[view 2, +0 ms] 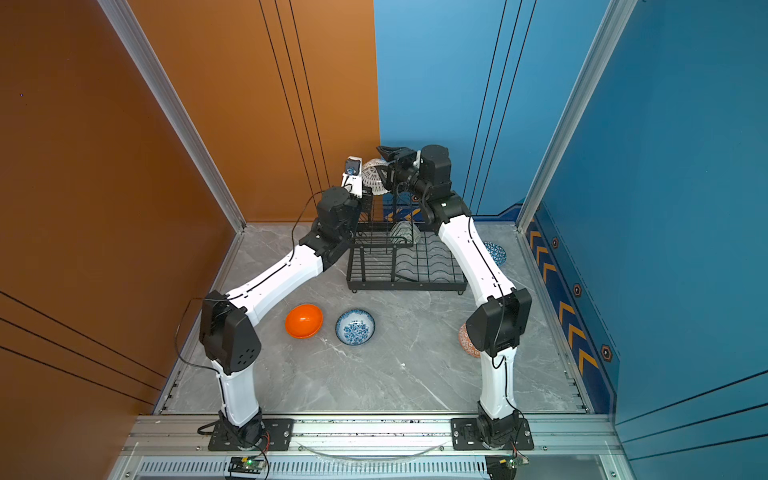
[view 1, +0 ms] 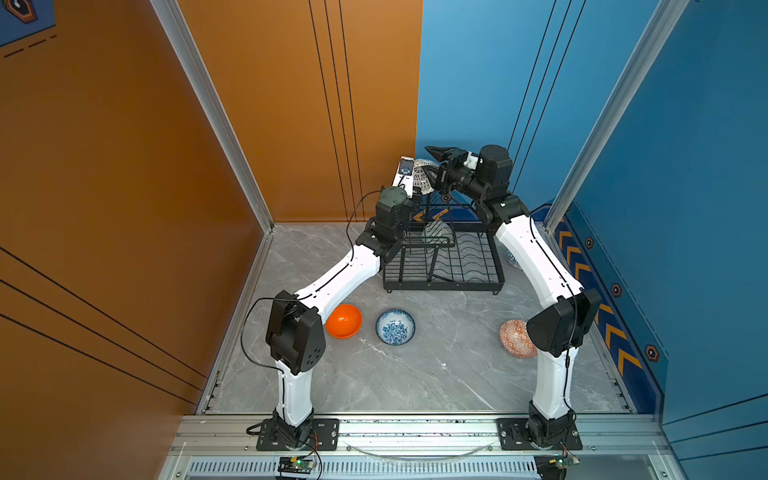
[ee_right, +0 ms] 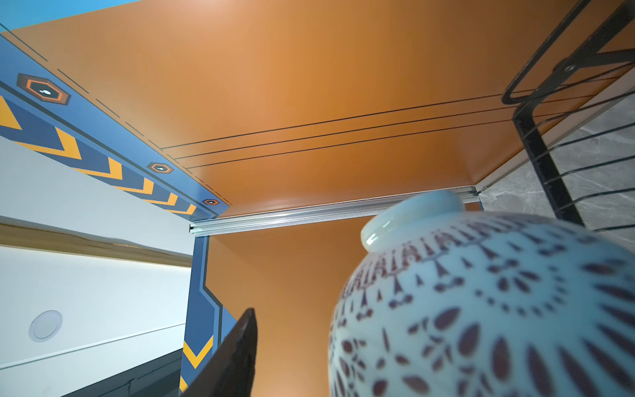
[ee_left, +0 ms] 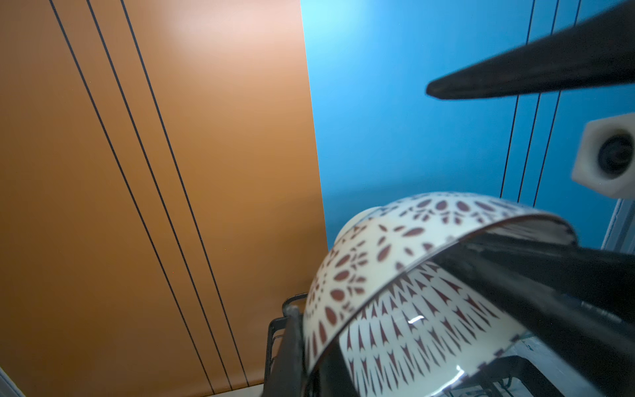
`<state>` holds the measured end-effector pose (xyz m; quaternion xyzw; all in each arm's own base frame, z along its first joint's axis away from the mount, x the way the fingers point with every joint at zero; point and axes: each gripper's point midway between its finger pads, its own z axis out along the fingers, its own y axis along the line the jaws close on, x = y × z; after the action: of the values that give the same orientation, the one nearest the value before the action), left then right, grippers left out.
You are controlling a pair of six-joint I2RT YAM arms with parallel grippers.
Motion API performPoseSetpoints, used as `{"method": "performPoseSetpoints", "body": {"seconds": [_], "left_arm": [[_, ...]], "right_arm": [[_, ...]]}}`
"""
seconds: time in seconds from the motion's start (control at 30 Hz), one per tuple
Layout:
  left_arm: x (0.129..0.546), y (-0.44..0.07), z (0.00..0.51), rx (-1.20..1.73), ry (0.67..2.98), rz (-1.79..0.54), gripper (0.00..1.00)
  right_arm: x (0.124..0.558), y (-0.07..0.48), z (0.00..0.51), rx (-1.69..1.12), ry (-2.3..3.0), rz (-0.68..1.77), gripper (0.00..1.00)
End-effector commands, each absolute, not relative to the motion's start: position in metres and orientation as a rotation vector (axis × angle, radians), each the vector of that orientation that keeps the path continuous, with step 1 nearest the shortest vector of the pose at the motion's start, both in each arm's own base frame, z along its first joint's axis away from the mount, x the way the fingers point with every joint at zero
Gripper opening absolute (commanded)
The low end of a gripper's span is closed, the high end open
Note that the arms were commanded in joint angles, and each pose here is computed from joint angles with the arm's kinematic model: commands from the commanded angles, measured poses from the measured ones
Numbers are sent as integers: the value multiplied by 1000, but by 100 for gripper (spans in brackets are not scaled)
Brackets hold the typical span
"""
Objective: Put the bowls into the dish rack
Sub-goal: 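Grasp the white bowl rim with the right gripper beside the left gripper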
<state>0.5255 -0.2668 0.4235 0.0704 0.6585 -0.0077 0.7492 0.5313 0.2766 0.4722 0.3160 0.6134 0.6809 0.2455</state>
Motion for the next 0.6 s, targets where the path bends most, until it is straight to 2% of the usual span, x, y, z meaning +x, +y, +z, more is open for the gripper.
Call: {"method": "performPoseSetpoints", "body": {"seconds": [0.0, 0.27, 0.5, 0.57], "left_arm": [[503, -257, 471, 94, 1322, -48, 0], [494, -251, 474, 83, 1312, -37, 0], [487, -251, 479, 99, 1298, -23, 0], [487, -250, 480, 96, 1298, -21, 0]], "right_arm": [[533, 276, 483, 858, 1625, 1847, 46], [534, 274, 471, 883, 1662, 1791, 32], [534, 275, 464, 889, 1688, 1755, 14], [534, 276, 464, 883, 1689, 1755, 6]]}}
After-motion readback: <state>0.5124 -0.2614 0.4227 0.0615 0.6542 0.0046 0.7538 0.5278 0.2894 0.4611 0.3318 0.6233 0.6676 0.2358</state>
